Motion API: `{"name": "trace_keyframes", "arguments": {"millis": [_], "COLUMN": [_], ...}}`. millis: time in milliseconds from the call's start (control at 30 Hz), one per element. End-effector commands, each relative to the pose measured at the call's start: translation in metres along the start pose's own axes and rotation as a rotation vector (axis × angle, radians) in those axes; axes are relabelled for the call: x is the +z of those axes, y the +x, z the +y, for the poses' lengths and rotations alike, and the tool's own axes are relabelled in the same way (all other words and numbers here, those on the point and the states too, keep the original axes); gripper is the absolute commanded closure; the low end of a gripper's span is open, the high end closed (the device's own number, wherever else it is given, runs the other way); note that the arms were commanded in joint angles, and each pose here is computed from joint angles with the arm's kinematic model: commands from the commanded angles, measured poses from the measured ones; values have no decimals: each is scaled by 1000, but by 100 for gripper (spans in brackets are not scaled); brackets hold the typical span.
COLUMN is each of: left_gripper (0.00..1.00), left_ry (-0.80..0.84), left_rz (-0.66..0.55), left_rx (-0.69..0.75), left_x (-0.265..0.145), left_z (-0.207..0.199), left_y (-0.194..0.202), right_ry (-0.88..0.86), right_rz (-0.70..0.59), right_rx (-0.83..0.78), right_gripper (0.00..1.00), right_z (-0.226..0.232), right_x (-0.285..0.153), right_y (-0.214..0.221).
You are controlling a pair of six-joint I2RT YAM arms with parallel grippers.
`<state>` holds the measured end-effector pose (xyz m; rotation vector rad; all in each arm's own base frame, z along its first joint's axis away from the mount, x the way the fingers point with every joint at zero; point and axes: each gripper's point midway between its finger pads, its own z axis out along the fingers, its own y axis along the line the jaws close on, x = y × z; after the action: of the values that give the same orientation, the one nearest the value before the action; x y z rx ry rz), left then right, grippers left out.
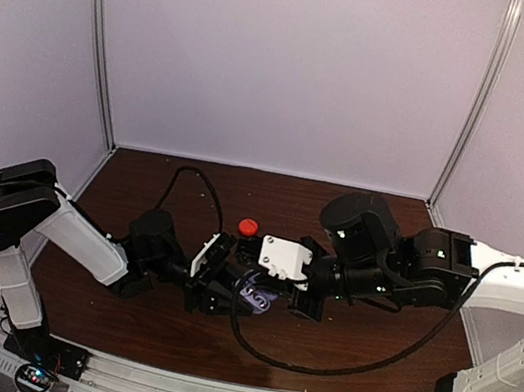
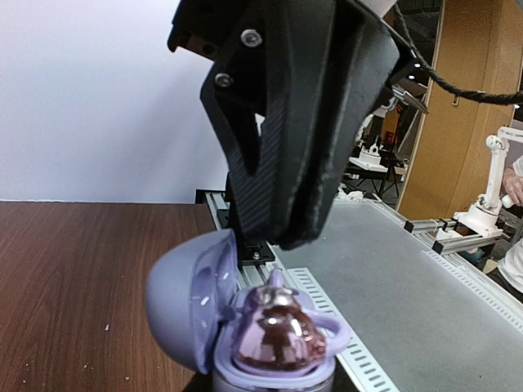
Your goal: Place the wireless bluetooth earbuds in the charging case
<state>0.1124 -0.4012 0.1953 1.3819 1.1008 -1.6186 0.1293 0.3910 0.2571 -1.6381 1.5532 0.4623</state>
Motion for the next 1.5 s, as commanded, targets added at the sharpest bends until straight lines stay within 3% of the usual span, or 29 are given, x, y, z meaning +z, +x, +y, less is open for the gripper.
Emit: {"name": "trace_keyframes", "arguments": {"millis": [0,933,1467], "left_gripper": [100,100,100], "left_ry": [18,24,-70], "left_rz": [-59,-66,-76], "left_rx": [100,110,106], "left_x": [0,-1,-2], "left_z": [-6,-9,6], "left_y": [-27,-28,-29], "right_ry": [3,-29,82], "right_rz": [37,88,-5], "right_rx": [3,-18,12], "right_gripper": [92,94,82], "right_z": [0,7,-15], "right_x": [6,25,-5], "right_y": [12,23,1]}}
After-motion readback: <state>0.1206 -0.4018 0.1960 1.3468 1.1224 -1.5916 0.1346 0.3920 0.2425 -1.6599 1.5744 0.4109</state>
